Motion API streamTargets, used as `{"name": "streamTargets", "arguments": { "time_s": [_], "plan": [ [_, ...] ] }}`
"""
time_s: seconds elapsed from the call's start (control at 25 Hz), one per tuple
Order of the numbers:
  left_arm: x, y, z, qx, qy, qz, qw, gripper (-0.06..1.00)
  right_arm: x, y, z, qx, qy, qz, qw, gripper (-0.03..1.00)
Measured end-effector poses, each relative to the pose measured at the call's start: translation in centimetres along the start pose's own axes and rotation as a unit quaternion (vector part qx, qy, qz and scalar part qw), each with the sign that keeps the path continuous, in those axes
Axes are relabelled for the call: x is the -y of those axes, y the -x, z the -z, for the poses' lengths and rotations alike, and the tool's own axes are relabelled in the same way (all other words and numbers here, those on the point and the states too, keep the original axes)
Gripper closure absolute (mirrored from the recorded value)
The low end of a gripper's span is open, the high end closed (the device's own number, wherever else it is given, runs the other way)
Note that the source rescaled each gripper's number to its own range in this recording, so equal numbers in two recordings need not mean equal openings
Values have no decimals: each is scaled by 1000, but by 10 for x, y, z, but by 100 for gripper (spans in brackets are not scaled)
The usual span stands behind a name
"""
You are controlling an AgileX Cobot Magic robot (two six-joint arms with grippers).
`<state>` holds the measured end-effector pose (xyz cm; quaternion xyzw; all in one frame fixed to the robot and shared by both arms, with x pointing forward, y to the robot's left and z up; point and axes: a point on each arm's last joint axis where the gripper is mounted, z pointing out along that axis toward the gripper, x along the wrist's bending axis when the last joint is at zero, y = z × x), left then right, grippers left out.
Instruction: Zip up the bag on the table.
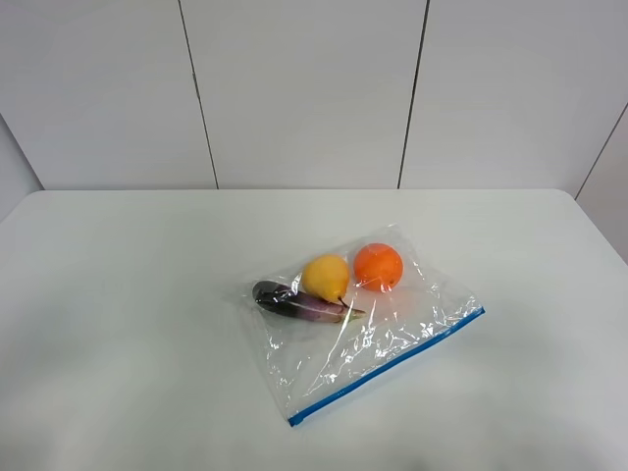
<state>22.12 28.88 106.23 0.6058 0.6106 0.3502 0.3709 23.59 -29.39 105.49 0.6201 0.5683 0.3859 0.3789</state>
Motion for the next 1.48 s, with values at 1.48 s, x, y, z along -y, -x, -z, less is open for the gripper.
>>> {"name": "streamTargets", "arguments": {
  "time_s": [1.48],
  "plan": [
    [0, 0, 0, 0, 0, 0, 1000, 15, 1, 0, -1, -2, -3, -1, 1000, 3]
  ]
}}
